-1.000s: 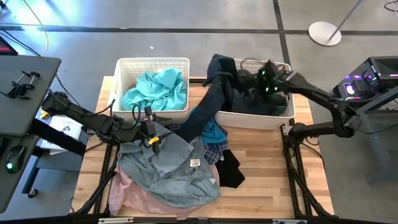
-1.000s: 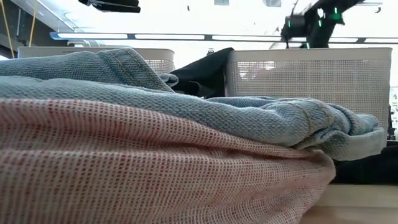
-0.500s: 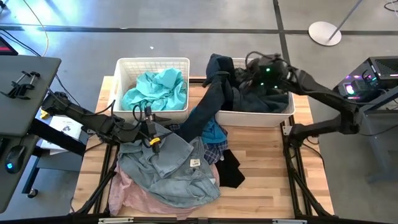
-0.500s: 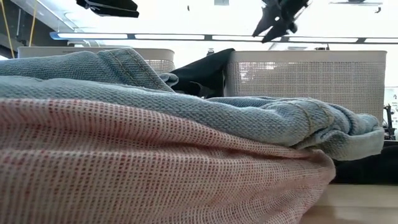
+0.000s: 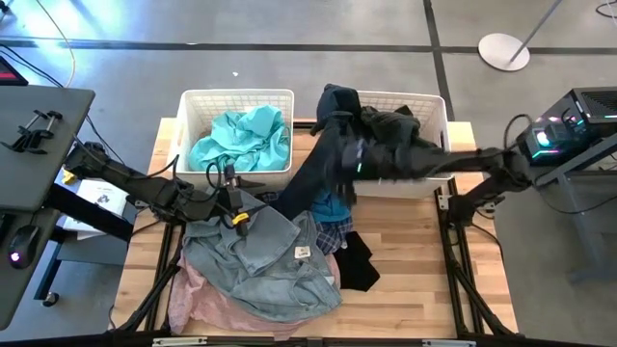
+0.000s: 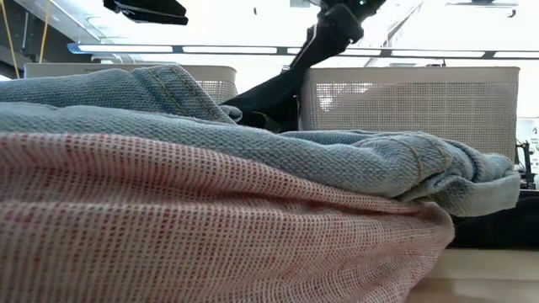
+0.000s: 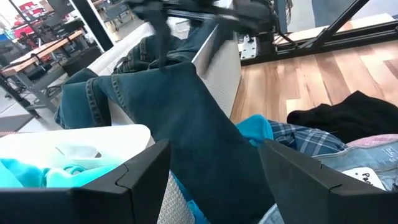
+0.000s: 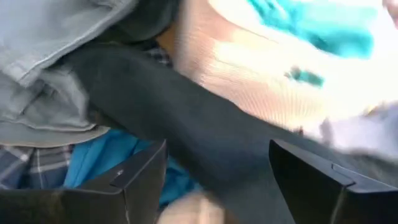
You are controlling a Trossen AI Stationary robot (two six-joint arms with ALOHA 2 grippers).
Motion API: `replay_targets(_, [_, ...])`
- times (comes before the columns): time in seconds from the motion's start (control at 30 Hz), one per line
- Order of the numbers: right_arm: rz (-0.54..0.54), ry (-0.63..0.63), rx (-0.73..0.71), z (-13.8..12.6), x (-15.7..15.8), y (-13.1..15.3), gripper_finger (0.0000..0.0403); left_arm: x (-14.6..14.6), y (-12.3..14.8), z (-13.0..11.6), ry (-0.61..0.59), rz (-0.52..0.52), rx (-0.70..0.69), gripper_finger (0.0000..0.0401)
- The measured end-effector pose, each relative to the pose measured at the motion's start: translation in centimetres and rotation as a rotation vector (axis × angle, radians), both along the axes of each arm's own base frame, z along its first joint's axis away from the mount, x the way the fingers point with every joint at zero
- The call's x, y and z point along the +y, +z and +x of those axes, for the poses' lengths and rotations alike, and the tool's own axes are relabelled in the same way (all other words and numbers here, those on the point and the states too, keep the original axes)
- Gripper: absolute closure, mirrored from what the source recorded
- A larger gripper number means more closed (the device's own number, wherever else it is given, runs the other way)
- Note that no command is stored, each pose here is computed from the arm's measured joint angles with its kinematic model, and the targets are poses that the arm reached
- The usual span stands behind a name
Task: Sort clothes
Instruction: Put the black denim pants into the right white bin
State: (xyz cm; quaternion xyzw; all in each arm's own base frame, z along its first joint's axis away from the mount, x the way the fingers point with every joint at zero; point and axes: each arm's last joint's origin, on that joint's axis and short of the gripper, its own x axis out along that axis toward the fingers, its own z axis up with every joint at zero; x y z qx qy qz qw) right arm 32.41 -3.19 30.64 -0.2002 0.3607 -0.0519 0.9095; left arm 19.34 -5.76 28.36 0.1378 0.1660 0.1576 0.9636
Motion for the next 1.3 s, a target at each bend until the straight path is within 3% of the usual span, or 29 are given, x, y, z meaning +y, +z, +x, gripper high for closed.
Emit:
replay_targets(0.13, [-0.24,0.103,0.054,0.9,2.9,-0.7,0.013,0.3,0.0,0.1,0.016,0.0,-0.001,0.0163])
replay_targets(0.33, [-0.396,0.149,0.176,3.1,4.2,-4.0,0.0132,0.9,0.0,0.3,0.048,-0.001,-0.003,0.0163])
replay_targets(0.53, [-0.691,-0.047,0.267,5.7,3.6,-7.4,0.0163,1.2,0.0,0.3,0.056,-0.002,0.005,0.0163])
replay_targets(0.63, [-0.772,-0.116,0.242,6.8,3.3,-7.9,0.0206,1.2,0.0,0.3,0.056,-0.003,0.004,0.0163])
replay_targets(0.77, [-0.791,-0.188,0.169,7.4,3.1,-7.4,0.0319,1.2,0.0,0.3,0.058,-0.011,0.001,0.0163])
replay_targets(0.8, [-0.8,-0.214,0.148,7.3,3.1,-6.9,0.0356,1.2,0.0,0.3,0.059,-0.015,0.0,0.0163])
replay_targets(0.87, [-0.815,-0.274,0.091,7.0,3.0,-5.3,0.0388,1.2,0.0,0.3,0.06,-0.018,-0.001,0.0163])
replay_targets(1.03, [-0.801,-0.526,-0.129,3.8,2.1,2.0,0.0389,1.2,0.0,0.3,0.059,-0.018,-0.001,0.0163])
replay_targets(1.2, [-0.711,-0.848,-0.328,-3.3,-0.5,9.8,0.0396,1.2,-0.1,0.3,0.058,-0.018,0.0,0.0163])
replay_targets(1.3, [-0.661,-1.02,-0.374,-8.0,-2.5,12.2,0.0399,1.2,-0.1,0.3,0.057,-0.018,0.0,0.0163])
